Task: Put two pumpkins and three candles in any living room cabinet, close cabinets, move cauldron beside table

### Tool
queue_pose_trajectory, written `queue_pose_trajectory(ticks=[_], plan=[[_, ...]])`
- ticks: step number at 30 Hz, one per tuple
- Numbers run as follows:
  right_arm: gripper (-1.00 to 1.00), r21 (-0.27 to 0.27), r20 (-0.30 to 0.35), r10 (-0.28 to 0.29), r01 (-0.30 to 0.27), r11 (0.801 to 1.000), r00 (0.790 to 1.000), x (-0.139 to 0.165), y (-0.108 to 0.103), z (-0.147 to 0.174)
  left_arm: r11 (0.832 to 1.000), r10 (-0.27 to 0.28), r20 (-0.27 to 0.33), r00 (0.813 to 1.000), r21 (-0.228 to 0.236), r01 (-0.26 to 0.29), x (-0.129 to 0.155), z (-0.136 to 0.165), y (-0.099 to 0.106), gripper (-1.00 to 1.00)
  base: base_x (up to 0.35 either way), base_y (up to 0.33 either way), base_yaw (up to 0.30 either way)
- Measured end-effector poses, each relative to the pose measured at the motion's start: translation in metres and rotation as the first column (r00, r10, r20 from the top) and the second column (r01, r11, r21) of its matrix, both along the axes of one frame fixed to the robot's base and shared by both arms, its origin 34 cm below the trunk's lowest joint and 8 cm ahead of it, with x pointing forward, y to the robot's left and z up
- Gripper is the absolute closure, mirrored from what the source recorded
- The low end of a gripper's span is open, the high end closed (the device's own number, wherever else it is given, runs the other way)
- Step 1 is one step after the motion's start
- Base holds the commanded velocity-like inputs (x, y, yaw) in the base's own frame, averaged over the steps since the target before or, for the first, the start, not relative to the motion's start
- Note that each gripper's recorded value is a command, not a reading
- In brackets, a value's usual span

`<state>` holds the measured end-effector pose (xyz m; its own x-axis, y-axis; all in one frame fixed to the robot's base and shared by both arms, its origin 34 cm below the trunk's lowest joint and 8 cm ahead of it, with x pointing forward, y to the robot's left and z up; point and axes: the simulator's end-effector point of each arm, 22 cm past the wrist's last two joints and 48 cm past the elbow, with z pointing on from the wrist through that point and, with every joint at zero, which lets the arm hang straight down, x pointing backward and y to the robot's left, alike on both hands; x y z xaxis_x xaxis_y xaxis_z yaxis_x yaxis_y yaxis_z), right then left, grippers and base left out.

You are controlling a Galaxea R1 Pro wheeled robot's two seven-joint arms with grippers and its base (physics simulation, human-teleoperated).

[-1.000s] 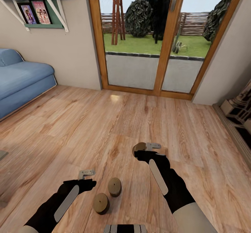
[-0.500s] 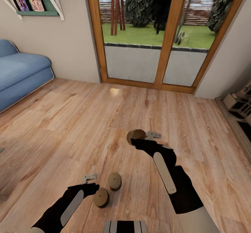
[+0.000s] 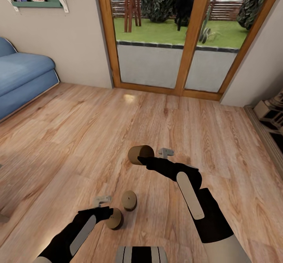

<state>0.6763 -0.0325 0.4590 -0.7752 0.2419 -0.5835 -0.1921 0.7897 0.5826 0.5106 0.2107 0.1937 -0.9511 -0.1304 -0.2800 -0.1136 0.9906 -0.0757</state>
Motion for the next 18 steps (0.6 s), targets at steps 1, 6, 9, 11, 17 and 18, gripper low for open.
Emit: queue_pose_trajectory(ticks=[1,6,9,11,17,18], plan=[[1.00,0.000,0.000,0.001,-0.001,1.000,1.000,0.000,0.000,0.000,1.000,-0.008,0.002,1.000,0.000,0.008,0.000,0.000,-0.001,-1.00,0.000,0.000,0.000],[1.00,-0.002,-0.004,0.002,-0.002,1.000,1.000,-0.001,0.000,-0.003,1.000,-0.024,0.003,1.000,-0.019,0.024,-0.001,0.000,-0.019,-1.00,0.000,0.000,0.000],[1.00,-0.002,-0.015,0.002,-0.002,1.000,1.000,-0.001,0.000,-0.010,0.999,-0.035,-0.005,0.999,-0.020,0.034,-0.004,-0.005,-0.025,-1.00,0.000,0.000,0.000],[1.00,-0.003,-0.023,0.002,-0.002,1.000,1.000,-0.002,0.000,-0.015,0.999,-0.042,-0.009,0.999,-0.014,0.042,-0.006,-0.008,-0.026,-1.00,0.000,0.000,0.000],[1.00,-0.003,-0.035,0.002,-0.002,1.000,0.999,-0.002,0.000,-0.023,0.999,-0.046,-0.020,0.999,-0.008,0.046,-0.009,-0.014,-0.027,-1.00,0.000,0.000,0.000],[1.00,-0.003,-0.039,0.002,-0.002,1.000,0.999,-0.003,0.000,-0.025,0.999,-0.046,-0.024,0.999,-0.008,0.046,-0.011,-0.015,-0.027,-1.00,0.000,0.000,0.000]])
